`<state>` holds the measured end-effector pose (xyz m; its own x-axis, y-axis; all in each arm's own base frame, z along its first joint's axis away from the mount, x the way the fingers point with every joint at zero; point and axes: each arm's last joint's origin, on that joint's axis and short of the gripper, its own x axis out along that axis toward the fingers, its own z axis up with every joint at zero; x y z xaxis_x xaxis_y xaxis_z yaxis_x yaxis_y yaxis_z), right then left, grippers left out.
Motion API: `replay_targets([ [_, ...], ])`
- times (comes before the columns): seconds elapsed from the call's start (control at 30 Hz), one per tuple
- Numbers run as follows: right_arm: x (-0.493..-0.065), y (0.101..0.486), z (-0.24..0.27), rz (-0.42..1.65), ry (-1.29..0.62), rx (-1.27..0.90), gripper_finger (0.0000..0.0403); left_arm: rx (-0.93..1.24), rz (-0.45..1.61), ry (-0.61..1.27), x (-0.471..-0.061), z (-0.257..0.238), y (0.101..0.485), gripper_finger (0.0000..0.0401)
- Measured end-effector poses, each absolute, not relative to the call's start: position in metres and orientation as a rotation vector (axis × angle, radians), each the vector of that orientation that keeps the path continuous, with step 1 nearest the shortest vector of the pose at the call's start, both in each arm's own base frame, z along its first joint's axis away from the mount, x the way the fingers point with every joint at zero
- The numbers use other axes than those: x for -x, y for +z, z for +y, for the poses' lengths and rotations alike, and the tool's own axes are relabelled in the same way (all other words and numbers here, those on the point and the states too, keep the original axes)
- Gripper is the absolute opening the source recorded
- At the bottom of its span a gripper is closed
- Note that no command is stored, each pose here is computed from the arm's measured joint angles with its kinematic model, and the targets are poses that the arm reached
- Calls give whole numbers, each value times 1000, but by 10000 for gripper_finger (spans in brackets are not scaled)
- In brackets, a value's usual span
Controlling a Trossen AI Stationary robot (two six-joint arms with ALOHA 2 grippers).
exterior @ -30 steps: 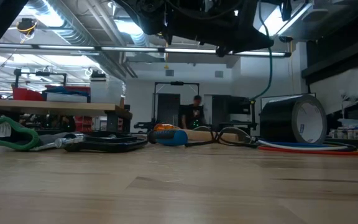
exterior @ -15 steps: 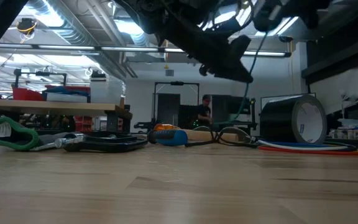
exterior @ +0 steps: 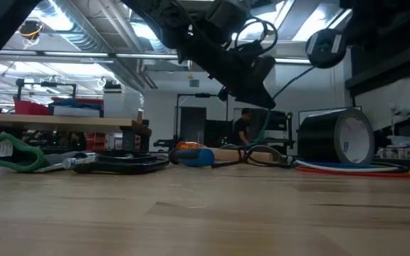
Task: Coil cords
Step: Coil the green wire onto the spool
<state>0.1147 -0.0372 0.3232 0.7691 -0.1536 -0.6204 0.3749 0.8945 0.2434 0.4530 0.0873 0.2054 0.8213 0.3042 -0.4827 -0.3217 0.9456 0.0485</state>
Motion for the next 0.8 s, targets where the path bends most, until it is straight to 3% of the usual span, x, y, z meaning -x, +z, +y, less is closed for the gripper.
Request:
replay_targets([
  [0.6,-173,286,-60,904,-368,-304,1,165,407,209,-461,105,234,0],
  [0.8,-184,277,-66,940,-419,-310,1,181,527,202,-459,104,242,0],
])
